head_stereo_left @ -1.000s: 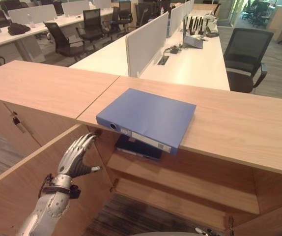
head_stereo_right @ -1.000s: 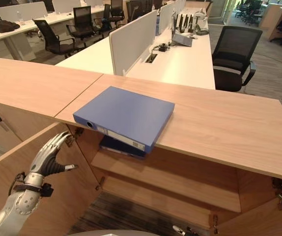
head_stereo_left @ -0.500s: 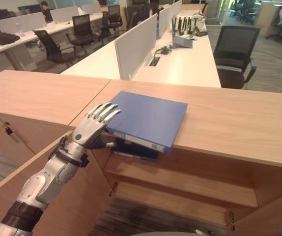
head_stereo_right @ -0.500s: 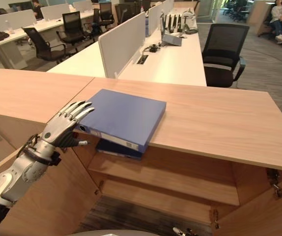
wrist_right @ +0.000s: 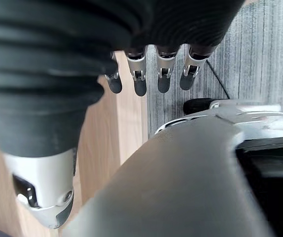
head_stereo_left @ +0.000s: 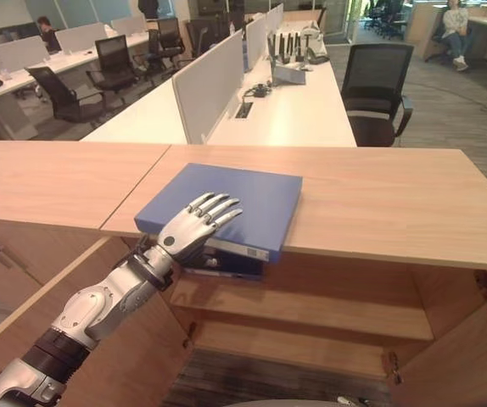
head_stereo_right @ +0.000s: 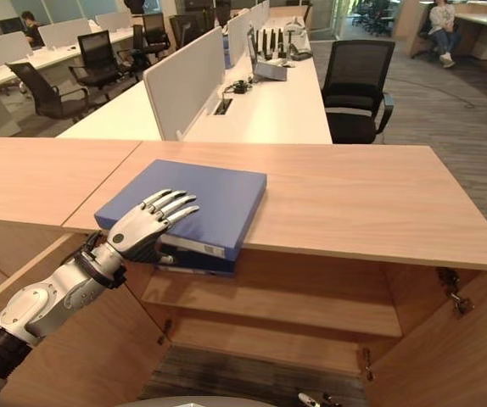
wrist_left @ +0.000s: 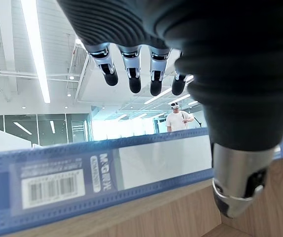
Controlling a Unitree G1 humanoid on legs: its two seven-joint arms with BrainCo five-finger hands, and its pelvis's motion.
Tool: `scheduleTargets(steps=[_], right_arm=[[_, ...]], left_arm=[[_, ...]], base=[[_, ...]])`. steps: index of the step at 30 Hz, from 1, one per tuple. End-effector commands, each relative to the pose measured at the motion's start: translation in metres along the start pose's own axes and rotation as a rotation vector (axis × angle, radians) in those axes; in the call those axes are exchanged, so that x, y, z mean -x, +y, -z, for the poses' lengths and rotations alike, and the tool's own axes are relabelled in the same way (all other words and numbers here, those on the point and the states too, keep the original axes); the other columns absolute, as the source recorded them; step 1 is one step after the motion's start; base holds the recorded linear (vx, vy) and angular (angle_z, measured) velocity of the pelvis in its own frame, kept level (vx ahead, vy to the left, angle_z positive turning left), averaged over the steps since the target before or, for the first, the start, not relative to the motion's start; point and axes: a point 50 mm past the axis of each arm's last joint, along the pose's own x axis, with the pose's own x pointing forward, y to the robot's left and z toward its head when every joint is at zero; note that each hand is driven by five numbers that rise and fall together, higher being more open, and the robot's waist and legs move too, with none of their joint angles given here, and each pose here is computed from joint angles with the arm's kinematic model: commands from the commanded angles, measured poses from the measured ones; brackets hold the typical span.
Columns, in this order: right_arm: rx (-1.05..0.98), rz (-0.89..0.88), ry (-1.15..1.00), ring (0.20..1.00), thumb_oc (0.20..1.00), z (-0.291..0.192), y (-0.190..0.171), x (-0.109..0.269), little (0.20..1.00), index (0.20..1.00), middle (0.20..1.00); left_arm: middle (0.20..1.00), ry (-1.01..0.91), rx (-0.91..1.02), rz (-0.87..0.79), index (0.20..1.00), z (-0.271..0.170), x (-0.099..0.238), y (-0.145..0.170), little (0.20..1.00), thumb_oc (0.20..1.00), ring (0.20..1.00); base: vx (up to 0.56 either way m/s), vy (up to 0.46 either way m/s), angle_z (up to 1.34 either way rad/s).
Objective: Put the empty folder in the office cabinet
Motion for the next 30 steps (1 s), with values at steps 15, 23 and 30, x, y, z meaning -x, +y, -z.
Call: scheduleTargets(steps=[15,23,30], right_arm=[[-0.056,0.014,-0.070,1.000,1.000,-0.026,0.003,-0.006,1.000,1.000,1.000],[-0.052,0.019,-0.056,1.000,1.000,-0.023,0.002,-0.006,1.000,1.000,1.000],[-0.057,0.021,-0.058,1.000,1.000,-0.024,0.002,-0.006,1.000,1.000,1.000]], left_arm=[[1.000,-0.036,-0.112,-0.065,1.000,0.006,-0.046,0.015,1.000,1.000,1.000],[1.000,-0.045,-0.113,-0.084,1.000,0.004,-0.053,0.018,1.000,1.000,1.000],[1.000,-0.040,-0.104,-0.072,1.000,0.003,-0.055,0.013,1.000,1.000,1.000]], base=[[0.00,0.001,0.00],[0.01,-0.001,0.00],[0.02,-0.001,0.00]])
